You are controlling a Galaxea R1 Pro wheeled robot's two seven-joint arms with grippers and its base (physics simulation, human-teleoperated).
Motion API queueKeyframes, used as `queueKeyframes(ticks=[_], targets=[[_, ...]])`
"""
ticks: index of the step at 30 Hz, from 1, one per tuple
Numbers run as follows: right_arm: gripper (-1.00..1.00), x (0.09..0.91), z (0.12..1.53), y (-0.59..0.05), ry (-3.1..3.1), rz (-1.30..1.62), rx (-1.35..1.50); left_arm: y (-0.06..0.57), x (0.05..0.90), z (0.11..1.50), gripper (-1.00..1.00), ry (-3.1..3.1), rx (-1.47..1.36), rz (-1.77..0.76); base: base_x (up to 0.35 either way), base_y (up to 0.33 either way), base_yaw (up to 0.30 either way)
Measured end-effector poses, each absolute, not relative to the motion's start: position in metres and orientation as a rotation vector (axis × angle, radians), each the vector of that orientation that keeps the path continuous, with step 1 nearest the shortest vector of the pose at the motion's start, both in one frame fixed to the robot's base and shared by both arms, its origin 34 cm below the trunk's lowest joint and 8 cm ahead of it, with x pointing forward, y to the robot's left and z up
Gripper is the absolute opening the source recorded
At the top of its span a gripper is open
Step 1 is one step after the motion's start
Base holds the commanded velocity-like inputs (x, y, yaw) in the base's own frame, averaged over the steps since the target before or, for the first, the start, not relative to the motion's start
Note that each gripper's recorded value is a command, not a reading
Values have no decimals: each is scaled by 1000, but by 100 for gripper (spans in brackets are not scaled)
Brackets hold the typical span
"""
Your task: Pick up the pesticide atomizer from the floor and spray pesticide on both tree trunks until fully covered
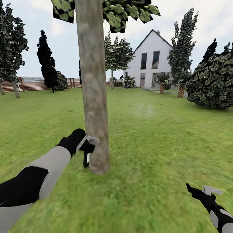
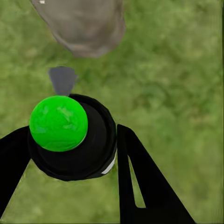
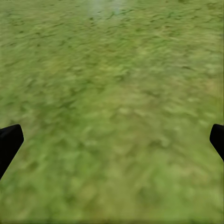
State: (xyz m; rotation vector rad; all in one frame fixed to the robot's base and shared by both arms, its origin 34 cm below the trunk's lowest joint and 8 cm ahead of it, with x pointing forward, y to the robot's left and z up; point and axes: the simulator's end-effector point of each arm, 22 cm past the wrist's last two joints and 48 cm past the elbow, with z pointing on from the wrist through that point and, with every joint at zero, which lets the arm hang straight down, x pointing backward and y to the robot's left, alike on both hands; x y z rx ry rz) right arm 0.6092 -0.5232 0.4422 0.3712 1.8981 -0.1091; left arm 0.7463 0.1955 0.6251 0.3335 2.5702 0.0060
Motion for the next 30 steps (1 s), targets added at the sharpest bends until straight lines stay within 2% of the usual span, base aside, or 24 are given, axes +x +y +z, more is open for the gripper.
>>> queueKeyframes(ticks=[14,30], targets=[[100,609,442,-523,1898,-109,371,196,797,787,-100,2351,307,36,0,0,0],[100,609,442,-523,1898,-109,372,208,807,948,-100,2199,261,73,0,0,0]])
